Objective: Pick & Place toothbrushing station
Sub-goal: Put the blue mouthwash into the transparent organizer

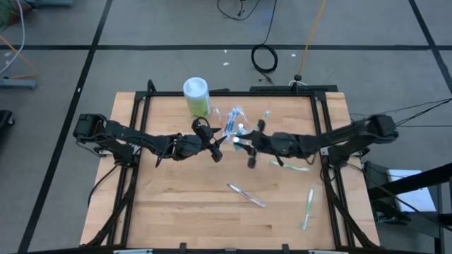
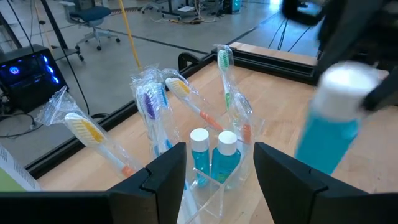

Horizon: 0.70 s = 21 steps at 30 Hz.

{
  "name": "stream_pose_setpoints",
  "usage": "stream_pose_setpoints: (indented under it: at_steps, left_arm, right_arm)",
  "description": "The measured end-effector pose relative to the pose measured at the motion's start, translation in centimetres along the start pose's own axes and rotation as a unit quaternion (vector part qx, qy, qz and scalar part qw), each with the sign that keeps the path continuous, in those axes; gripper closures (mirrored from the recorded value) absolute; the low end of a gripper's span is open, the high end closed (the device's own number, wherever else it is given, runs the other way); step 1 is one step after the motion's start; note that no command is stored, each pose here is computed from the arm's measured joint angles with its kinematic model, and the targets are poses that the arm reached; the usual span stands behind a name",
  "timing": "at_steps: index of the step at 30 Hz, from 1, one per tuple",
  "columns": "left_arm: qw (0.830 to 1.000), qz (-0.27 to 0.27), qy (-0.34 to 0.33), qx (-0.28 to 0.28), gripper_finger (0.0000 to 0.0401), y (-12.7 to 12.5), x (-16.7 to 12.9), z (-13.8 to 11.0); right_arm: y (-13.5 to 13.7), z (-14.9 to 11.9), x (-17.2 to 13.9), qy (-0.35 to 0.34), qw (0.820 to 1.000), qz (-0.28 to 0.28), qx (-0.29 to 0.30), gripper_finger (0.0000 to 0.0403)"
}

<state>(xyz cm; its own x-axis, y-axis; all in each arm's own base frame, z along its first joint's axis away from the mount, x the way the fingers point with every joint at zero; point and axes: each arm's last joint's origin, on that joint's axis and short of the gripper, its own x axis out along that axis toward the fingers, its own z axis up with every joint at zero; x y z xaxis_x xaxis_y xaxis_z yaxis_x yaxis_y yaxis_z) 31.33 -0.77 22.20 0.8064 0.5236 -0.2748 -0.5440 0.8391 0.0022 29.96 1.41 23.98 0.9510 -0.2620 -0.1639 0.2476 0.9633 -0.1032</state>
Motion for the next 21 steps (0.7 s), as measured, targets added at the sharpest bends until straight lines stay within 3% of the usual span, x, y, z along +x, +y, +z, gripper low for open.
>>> stream_pose_setpoints:
  at_steps: [4,9,21]
  left_arm:
    - [1.0,0.0,0.0,-0.003,0.0206,0.0,0.0,0.0]
    - [1.0,0.0,0.0,-0.004,0.0206,0.0,0.0,0.0]
    - [1.0,0.0,0.0,-0.001,0.0206,0.0,0.0,0.0]
  right_arm:
    - [-0.6,-1.8,2.0,0.013,1.0,-0.009,0.003,0.0313]
    - [-2.2,-2.7,3.3,0.0,0.998,-0.061,-0.013,0.0313]
    - [-4.8,-4.4,4.5,0.035,0.991,-0.125,0.011,0.0313]
